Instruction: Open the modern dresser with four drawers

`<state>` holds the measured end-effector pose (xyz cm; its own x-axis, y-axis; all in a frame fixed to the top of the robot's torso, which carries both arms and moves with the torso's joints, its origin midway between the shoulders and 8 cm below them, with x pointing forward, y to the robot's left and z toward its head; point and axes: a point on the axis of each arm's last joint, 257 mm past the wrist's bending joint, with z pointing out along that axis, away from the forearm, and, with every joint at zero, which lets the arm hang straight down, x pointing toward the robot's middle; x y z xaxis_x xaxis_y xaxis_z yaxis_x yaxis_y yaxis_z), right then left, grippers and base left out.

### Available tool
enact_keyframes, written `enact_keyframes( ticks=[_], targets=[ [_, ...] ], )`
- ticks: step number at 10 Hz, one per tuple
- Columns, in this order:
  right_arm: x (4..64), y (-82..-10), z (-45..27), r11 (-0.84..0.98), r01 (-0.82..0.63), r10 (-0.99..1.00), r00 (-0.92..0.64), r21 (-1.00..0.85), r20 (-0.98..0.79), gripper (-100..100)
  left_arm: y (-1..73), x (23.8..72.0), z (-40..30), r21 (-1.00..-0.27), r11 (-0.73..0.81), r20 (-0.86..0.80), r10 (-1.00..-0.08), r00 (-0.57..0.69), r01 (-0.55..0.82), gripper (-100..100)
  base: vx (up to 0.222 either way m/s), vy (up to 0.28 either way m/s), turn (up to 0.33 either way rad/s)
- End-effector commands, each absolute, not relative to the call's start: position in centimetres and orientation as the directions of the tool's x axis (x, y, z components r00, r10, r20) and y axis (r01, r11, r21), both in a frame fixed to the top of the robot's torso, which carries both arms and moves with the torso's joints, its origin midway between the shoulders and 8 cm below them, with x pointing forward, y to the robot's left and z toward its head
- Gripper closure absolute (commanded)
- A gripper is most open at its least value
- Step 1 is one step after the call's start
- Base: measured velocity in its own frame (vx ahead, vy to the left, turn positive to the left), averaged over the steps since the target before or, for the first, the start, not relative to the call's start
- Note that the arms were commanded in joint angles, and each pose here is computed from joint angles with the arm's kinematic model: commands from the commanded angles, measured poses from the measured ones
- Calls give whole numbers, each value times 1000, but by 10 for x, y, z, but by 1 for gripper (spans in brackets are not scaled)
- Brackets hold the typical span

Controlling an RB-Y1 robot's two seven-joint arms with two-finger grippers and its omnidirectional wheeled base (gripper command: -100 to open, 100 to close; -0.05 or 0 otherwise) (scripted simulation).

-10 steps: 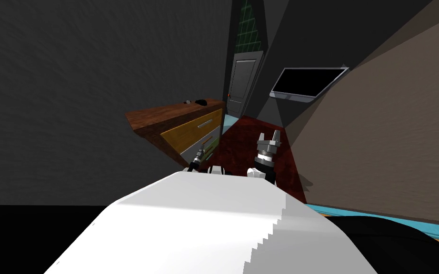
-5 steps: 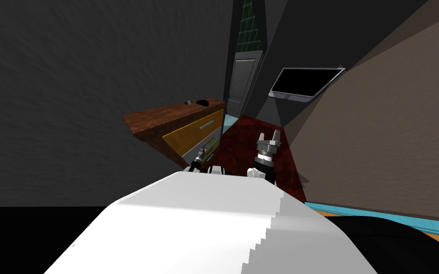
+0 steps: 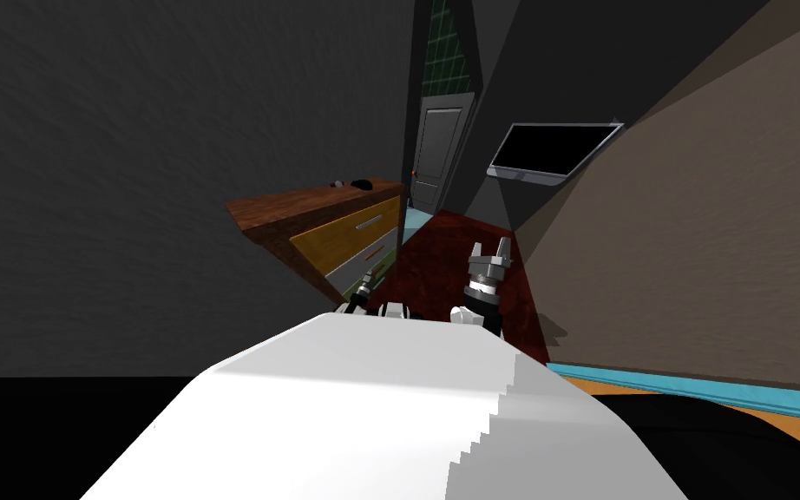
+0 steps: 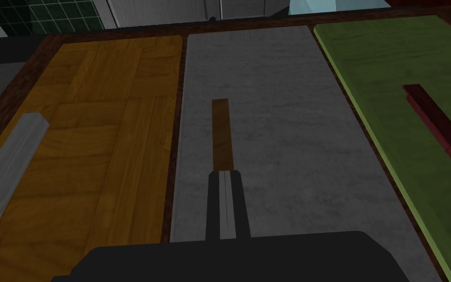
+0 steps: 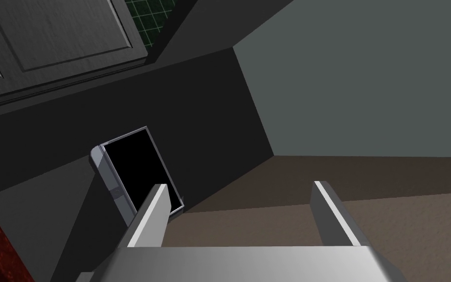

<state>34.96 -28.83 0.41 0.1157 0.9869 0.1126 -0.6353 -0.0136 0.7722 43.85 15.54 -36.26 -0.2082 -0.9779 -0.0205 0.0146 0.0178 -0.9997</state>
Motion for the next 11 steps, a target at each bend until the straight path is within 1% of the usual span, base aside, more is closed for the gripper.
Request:
enact_keyframes(
  ticks=[1, 4, 6, 8, 9, 11],
  targets=[
    [350, -288, 4, -13, -635, 987, 116, 772, 112, 0, 167, 439, -363, -999, 45, -48, -976, -211, 18, -100, 0, 0, 0],
    [349, -289, 4, -13, -635, 987, 116, 773, 112, 0, 180, 446, -358, -999, 34, -38, -981, -190, 22, -100, 105, 111, 26],
    [349, -289, 4, -13, -635, 987, 116, 773, 112, 0, 174, 449, -359, -1000, -7, 5, -985, -171, 9, -100, 122, 132, 26],
    [350, -288, 4, -13, -635, 987, 116, 772, 112, 0, 178, 449, -358, -1000, 6, -8, -985, -175, 12, -100, -5, -3, -6],
    [350, -288, 4, -13, -635, 987, 116, 772, 112, 0, 178, 449, -358, -1000, 6, -8, -984, -175, 12, 100, 0, 0, 0],
    [350, -288, 4, -13, -635, 987, 116, 772, 112, 0, 171, 450, -358, -1000, 3, -5, -984, -178, 9, 100, -103, -119, 17]
  ],
)
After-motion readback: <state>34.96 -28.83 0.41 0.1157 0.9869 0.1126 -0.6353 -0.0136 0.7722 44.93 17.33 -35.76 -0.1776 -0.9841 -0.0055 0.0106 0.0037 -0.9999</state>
